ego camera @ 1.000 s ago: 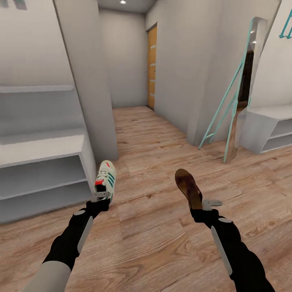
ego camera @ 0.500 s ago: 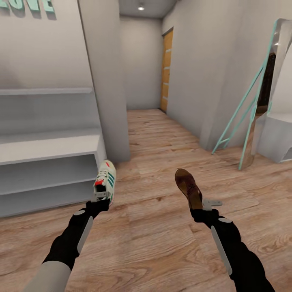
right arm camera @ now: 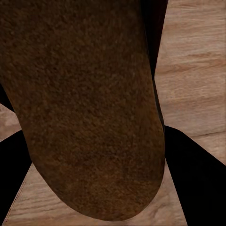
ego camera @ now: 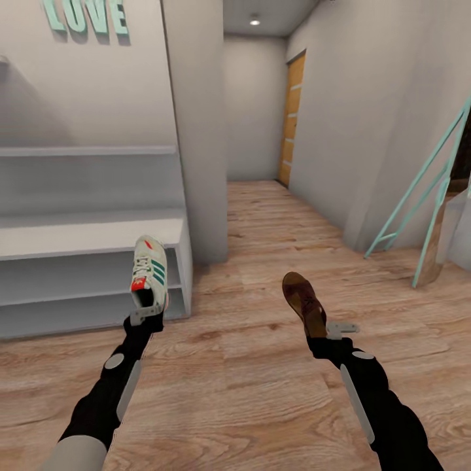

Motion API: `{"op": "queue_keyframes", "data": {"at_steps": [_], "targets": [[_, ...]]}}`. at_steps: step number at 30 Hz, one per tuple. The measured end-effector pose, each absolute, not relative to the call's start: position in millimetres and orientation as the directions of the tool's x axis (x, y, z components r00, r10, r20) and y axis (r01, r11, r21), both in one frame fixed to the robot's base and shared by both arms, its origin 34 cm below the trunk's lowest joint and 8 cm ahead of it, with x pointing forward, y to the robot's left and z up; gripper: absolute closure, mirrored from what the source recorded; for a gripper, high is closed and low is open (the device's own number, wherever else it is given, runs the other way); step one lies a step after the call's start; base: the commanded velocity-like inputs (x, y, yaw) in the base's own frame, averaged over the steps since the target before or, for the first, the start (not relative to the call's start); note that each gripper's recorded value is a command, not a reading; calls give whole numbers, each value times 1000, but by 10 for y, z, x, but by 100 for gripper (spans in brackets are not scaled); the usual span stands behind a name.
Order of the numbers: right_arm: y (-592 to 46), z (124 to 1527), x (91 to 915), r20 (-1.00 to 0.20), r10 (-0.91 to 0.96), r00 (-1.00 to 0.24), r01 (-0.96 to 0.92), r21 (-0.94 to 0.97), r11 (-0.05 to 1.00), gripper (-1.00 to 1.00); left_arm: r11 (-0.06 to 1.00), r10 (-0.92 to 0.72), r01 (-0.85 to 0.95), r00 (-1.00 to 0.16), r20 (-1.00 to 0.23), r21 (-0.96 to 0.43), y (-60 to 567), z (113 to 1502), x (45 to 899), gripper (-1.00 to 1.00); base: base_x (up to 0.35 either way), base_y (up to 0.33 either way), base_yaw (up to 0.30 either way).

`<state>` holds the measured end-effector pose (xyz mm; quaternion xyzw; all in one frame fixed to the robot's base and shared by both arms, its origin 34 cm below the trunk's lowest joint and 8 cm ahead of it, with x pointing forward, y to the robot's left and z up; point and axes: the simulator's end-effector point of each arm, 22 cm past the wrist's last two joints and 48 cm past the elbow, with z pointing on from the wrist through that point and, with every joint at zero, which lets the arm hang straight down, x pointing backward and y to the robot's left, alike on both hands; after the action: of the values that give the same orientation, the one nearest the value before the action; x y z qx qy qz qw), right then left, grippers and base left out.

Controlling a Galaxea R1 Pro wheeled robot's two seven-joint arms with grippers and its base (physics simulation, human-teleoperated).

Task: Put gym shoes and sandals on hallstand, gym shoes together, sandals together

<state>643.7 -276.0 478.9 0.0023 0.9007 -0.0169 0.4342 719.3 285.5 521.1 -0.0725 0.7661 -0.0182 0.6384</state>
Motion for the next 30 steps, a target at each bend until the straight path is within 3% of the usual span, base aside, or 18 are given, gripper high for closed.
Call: {"op": "queue_keyframes", "data": {"at_steps": [11,17,30], "targets": [[-2756,4862,6440,-790,-12,-613,18,-29,999,100,985,-146,-109,-155,-977,-130,2956,5291,7174,100,0,7,210],[-2757,4903,6442,-795,-11,-607,19,-28,999,100,985,-147,-108,-148,-978,-131,2957,5336,7173,100,-55,216,196],[-2767,4920,6443,-796,-9,-605,21,-27,999,100,985,-146,-109,-146,-978,-130,2959,5355,7173,100,39,63,15]]}}
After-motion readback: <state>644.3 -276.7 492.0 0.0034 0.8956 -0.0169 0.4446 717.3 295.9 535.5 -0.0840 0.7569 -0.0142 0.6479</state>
